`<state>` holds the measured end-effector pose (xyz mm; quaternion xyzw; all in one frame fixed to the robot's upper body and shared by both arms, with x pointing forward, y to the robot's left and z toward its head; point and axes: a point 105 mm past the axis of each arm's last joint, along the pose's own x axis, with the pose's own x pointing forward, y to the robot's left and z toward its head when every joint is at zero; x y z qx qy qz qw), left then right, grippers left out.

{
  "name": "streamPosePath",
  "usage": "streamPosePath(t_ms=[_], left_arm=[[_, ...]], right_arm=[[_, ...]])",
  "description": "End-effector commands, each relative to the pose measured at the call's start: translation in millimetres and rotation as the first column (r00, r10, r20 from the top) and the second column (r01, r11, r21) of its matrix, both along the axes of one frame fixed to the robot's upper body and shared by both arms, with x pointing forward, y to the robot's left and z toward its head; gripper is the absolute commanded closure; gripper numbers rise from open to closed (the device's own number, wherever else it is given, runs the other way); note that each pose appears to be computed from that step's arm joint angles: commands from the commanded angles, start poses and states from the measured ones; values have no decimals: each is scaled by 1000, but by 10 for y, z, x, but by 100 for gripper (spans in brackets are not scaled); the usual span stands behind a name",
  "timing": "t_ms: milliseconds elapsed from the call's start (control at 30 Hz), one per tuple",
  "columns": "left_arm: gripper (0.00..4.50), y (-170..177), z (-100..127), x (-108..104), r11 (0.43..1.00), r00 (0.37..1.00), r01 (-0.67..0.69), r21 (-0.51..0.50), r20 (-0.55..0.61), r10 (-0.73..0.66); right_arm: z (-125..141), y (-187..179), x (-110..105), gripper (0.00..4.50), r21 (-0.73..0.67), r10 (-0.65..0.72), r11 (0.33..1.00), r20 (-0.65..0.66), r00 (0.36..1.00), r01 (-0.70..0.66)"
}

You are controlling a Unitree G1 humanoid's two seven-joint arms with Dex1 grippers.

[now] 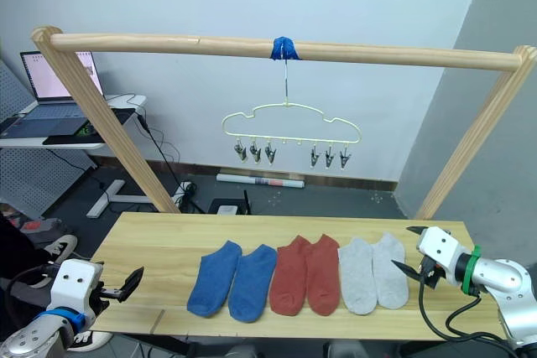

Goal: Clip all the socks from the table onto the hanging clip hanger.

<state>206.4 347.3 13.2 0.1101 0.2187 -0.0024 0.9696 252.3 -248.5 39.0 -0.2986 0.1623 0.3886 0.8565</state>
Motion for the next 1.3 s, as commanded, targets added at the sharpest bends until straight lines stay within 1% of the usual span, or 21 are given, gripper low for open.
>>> streamPosePath(t_ms=[33,100,167,233,267,333,400,467,633,767,833,1000,1133,1300], left_arm=[[0,-59,194,82,997,995,67,24,72,-68],[0,-95,260,91,996,990,87,-4,115,-86],[0,-87,288,91,997,988,79,-16,133,-76],[0,-94,309,90,996,986,87,1,144,-86],[0,-99,314,84,996,985,85,-7,149,-83],[0,-101,318,72,997,986,69,-36,158,-62],[0,-169,358,74,991,980,94,-98,182,-75],[0,-217,399,89,989,977,110,-103,195,-89],[0,-398,626,298,982,951,161,-98,283,-127],[0,-569,833,461,973,921,203,-105,357,-154],[0,-665,946,552,970,903,216,-110,399,-156],[0,-1047,1242,747,944,838,310,-113,501,-216],[0,-1196,1359,878,942,821,306,-138,540,-188],[0,-1252,1470,1010,944,804,275,-181,582,-122]], right_arm=[[138,24,38,4,5,12,1000,60,998,-12],[144,33,38,4,7,12,1000,62,998,-13],[151,37,32,4,7,13,1000,64,998,-13],[165,50,21,4,11,13,1000,66,998,-13],[171,60,10,4,16,12,1000,64,998,-13],[179,81,-16,4,21,14,1000,62,998,-15],[186,102,-39,4,22,15,1000,62,998,-17],[210,128,-66,4,29,15,999,65,998,-17],[331,171,-132,4,92,-10,996,74,997,3],[462,271,-140,4,115,3,993,108,994,-15],[559,362,-135,4,133,20,990,127,992,-37],[863,668,-118,4,195,69,975,175,982,-103],[1084,942,-113,4,245,112,956,207,972,-162],[1326,1259,-121,4,297,179,922,238,955,-247]])
